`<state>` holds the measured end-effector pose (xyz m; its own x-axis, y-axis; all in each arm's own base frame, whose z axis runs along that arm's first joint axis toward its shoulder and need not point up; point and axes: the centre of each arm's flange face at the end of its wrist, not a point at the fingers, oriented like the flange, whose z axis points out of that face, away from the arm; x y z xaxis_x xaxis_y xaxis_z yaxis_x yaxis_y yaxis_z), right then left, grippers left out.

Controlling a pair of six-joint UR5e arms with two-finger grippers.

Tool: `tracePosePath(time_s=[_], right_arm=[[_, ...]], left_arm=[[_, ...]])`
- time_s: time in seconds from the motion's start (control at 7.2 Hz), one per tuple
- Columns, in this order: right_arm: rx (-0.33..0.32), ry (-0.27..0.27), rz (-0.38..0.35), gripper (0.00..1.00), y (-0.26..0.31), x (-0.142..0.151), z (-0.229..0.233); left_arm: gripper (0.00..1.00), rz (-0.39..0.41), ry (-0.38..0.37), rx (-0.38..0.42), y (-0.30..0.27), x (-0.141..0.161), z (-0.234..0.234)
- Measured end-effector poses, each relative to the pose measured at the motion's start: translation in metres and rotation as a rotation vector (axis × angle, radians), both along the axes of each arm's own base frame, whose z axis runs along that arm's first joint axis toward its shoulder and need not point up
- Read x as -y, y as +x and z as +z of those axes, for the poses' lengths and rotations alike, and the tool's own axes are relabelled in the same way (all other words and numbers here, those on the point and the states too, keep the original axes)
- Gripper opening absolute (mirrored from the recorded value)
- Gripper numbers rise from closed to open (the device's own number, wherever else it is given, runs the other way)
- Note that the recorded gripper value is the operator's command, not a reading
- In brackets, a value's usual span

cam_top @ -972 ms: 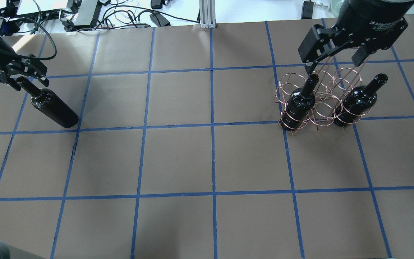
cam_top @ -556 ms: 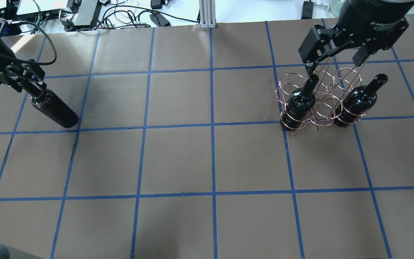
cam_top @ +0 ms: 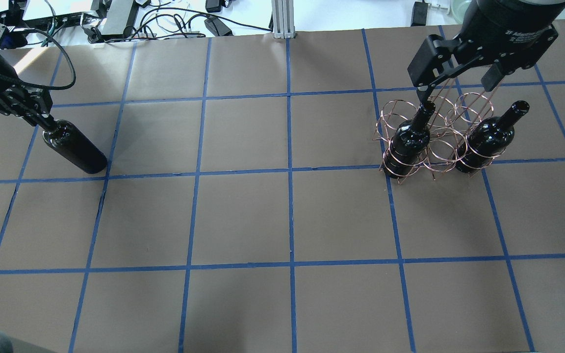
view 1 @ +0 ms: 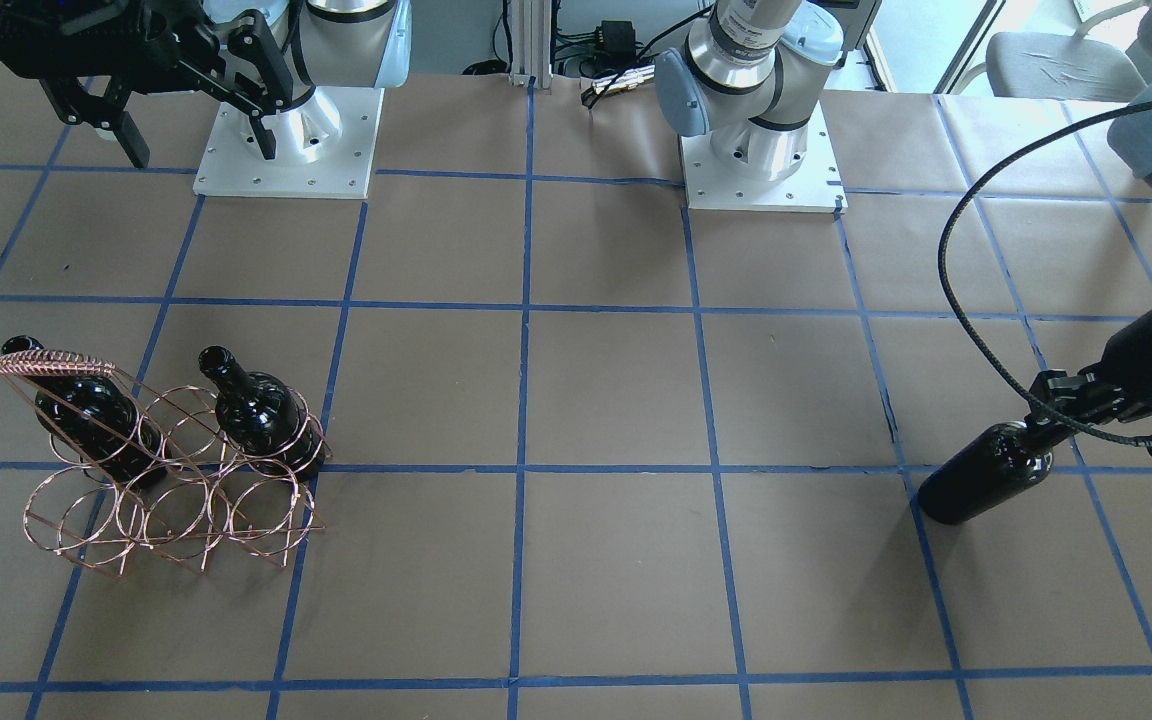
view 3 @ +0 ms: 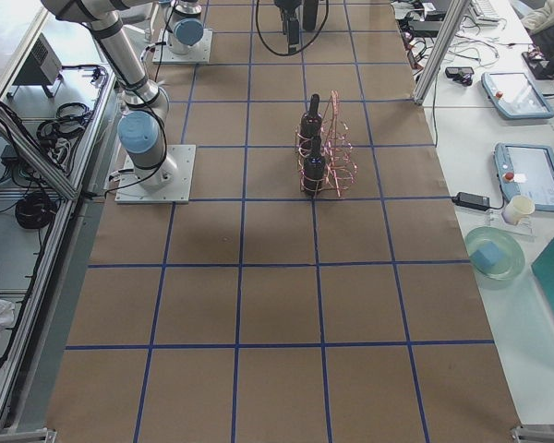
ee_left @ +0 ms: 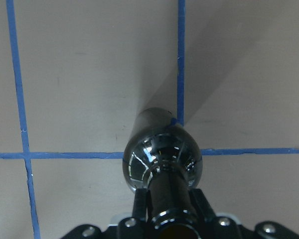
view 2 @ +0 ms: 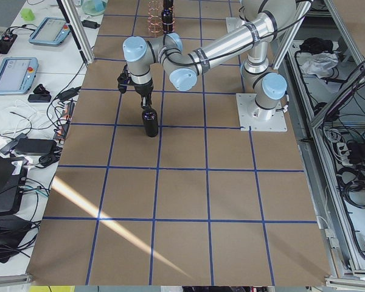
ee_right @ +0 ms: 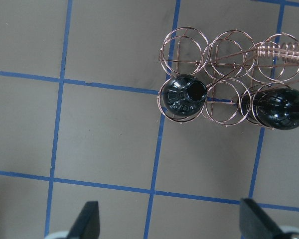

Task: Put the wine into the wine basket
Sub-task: 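Close the left gripper on the bottle neck, then lift the bottle with the left gripper and stand it upright mid-table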

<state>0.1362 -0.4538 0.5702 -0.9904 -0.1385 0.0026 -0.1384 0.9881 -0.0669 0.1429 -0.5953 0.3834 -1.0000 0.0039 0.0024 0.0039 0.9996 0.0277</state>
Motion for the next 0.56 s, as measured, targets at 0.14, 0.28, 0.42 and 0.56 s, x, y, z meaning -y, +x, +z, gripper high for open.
tracePosePath(time_s=[0.14, 0.28, 0.42, 0.56], right_arm=[[0.000, 0.000, 0.000, 1.00, 0.000, 0.000, 0.000], [0.000, 0.001, -0.001, 1.00, 0.000, 0.000, 0.000], [-0.001, 0.001, -0.001, 1.00, 0.000, 0.000, 0.000], [-0.001, 0.002, -0.001, 1.00, -0.001, 0.000, 0.000]], left_arm=[[0.00, -0.003, -0.005, 0.002, 0.000, 0.000, 0.003], [0.00, -0.004, -0.006, 0.003, -0.004, -0.002, 0.007], [0.00, -0.001, 0.000, 0.001, -0.016, -0.006, 0.011], [0.00, 0.008, 0.013, -0.004, -0.038, -0.017, 0.014]])
